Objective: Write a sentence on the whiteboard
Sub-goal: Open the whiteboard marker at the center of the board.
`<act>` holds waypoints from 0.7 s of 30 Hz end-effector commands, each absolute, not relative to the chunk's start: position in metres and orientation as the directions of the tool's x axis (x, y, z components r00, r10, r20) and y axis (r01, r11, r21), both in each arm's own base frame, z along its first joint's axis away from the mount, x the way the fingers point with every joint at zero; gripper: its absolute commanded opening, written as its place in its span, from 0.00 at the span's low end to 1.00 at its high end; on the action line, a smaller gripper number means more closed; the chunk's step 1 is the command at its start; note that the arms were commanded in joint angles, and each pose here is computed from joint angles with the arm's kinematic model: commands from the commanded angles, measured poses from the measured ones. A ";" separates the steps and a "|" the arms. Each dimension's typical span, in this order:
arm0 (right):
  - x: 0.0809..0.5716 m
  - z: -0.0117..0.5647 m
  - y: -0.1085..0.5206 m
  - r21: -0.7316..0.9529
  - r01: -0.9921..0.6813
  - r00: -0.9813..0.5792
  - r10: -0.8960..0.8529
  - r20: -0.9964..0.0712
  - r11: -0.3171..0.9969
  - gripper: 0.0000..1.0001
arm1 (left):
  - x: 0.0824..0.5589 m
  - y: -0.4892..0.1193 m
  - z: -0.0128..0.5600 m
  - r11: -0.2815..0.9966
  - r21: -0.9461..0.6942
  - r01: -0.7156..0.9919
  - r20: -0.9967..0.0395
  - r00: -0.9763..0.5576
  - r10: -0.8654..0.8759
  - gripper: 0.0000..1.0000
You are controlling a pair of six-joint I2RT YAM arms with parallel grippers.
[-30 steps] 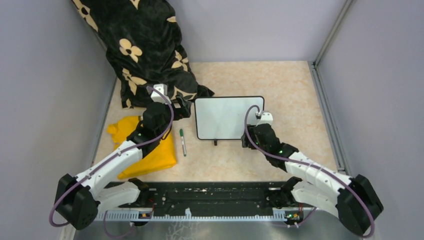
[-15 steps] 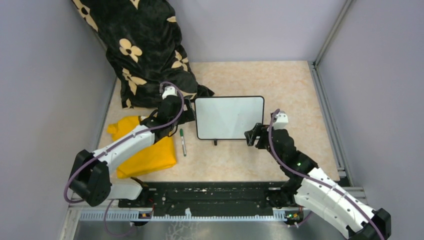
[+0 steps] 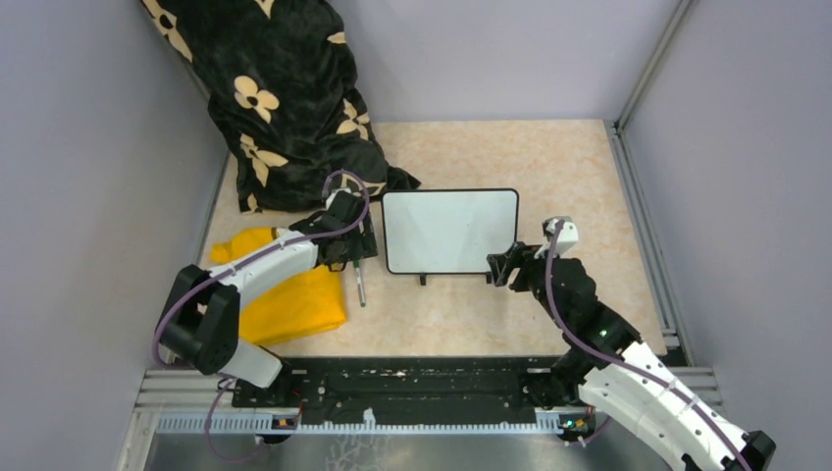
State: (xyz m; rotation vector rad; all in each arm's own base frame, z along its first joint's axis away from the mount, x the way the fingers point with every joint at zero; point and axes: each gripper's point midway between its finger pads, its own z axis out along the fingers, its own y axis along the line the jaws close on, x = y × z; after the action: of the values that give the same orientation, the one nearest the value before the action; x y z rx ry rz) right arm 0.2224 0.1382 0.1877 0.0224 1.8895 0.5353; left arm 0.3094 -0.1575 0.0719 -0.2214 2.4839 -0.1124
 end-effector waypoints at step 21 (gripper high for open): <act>0.221 0.212 0.133 0.377 -0.260 -0.306 0.294 -0.905 0.889 0.64 | 0.311 -0.150 0.022 0.971 -0.076 -0.226 -0.445 -0.864 -0.236 0.54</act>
State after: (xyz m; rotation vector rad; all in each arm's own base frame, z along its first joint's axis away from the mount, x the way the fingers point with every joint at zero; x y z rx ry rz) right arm 0.2199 0.1351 0.1978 0.0190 1.8472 0.5465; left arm 0.3053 -0.1515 0.0221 -0.2988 2.6481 -0.0508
